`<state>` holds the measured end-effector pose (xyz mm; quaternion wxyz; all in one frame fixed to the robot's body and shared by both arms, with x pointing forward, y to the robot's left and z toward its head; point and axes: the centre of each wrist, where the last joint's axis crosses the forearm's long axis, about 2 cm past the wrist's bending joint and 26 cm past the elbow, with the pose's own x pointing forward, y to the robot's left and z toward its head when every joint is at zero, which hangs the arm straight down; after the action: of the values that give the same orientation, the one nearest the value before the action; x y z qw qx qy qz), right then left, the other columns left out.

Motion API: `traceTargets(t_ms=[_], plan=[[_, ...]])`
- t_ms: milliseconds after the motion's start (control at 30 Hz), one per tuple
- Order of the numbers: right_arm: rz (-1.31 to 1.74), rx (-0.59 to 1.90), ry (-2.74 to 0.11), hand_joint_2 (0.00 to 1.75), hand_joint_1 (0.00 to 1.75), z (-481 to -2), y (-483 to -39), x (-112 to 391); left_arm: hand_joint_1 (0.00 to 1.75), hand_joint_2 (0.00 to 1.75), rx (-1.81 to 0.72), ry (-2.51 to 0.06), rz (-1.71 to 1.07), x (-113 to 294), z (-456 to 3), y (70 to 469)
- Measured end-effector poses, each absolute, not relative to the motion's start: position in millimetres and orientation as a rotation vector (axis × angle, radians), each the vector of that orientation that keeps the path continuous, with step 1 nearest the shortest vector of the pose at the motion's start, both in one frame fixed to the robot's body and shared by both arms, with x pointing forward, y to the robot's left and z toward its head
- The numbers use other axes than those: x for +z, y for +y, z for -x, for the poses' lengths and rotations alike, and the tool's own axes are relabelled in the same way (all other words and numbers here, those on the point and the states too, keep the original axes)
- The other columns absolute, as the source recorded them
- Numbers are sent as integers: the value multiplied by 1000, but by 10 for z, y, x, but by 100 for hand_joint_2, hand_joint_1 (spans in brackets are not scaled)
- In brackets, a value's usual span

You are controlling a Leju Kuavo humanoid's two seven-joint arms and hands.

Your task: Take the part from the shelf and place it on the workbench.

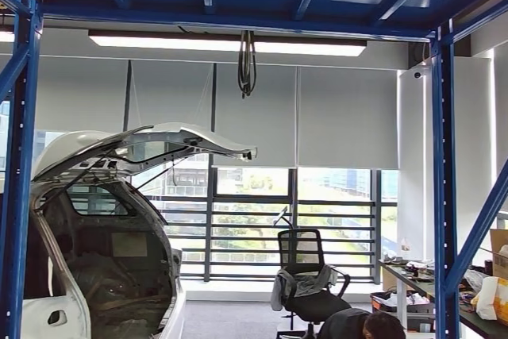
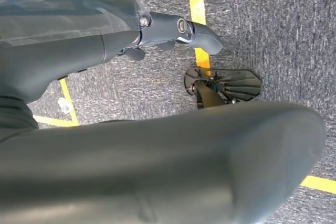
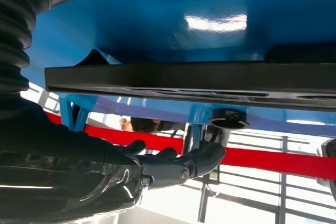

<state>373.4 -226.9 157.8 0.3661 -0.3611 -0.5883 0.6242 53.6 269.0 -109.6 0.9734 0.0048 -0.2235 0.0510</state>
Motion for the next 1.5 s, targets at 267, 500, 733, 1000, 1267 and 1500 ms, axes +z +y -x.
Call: traceTargets(t_ms=[267,500,733,1000,1267,1500], plan=[[979,1594,-1484,175,0,-3734,-2356,1526,0,0,94,-457,-9,-1095,-538,2689],[1037,1565,-1449,175,0,-3756,-2473,1479,0,0,81,-461,-7,-1095,-542,2688],[1092,1548,-1420,175,0,-3782,-2522,1457,0,0,67,-464,-5,-1094,-546,2687],[1104,1528,-1395,175,0,-3805,-2575,1434,0,0,58,-465,-4,-1094,-550,2685],[1118,1512,-1392,175,0,-3862,-2550,1464,0,0,53,-466,-4,-1093,-551,2685],[1130,1500,-1409,175,0,-3922,-2507,1551,0,0,50,-466,-3,-1093,-552,2685]])
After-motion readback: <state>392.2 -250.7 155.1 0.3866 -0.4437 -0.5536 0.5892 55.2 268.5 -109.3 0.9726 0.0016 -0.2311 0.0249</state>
